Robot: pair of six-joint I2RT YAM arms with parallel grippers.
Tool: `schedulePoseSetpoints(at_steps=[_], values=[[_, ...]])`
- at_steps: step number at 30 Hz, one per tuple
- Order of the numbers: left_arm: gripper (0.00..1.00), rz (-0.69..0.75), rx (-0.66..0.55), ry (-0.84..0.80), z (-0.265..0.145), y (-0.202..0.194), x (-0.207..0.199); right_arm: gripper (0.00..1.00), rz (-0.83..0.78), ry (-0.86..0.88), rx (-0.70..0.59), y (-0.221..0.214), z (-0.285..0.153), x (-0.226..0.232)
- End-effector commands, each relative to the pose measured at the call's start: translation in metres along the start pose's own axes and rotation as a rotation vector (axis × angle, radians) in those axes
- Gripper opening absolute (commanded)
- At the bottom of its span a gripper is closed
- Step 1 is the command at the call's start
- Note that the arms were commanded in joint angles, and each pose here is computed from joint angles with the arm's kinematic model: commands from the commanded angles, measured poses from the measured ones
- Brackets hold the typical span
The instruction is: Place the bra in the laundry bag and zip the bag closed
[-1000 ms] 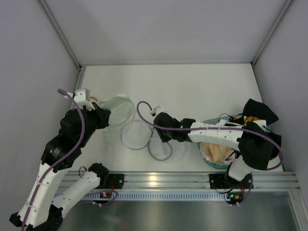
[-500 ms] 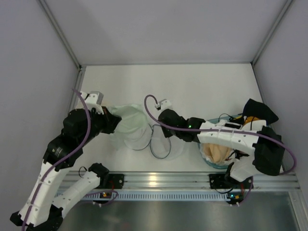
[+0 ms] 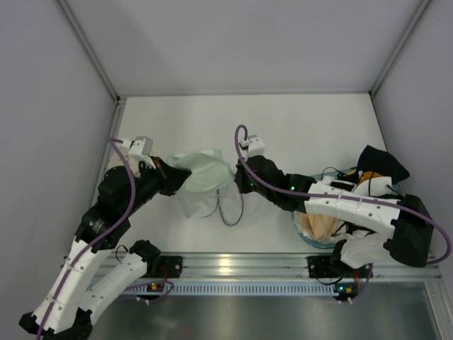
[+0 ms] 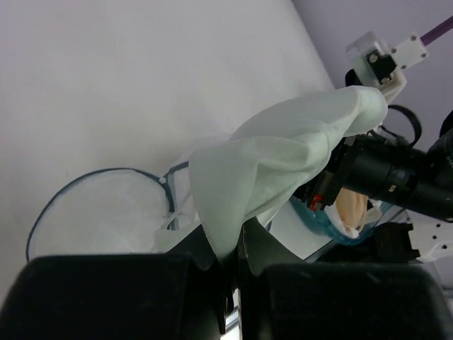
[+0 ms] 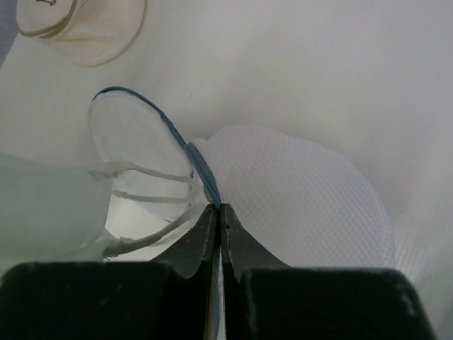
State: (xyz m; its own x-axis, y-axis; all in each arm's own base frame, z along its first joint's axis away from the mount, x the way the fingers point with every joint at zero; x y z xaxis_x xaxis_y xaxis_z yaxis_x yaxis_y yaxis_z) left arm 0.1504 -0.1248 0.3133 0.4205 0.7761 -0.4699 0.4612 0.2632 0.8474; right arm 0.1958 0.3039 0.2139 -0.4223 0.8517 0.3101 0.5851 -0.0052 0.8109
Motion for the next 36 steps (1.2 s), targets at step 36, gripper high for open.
schedulePoseSetpoints(at_steps=[36], values=[[0.00, 0.073, 0.221, 0.087, 0.148, -0.136, -0.014, 0.00, 0.270, 0.140, -0.110, 0.030, -0.010, -0.008]])
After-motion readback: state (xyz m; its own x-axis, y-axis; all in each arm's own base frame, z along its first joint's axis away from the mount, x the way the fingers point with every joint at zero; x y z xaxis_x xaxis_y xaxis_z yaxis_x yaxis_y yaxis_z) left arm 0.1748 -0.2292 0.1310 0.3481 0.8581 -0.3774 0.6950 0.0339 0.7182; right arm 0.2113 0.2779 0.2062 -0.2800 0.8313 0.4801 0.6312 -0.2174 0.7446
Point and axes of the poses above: each gripper's point midway between its finger pads, its own z axis out along the fingers, its own x axis along the line the jaws close on, y = z × x, the point moved 5 cm from there along -z, back along the fingers, and after that the axes turned 4 degrees about z, right-handed, at the moved point
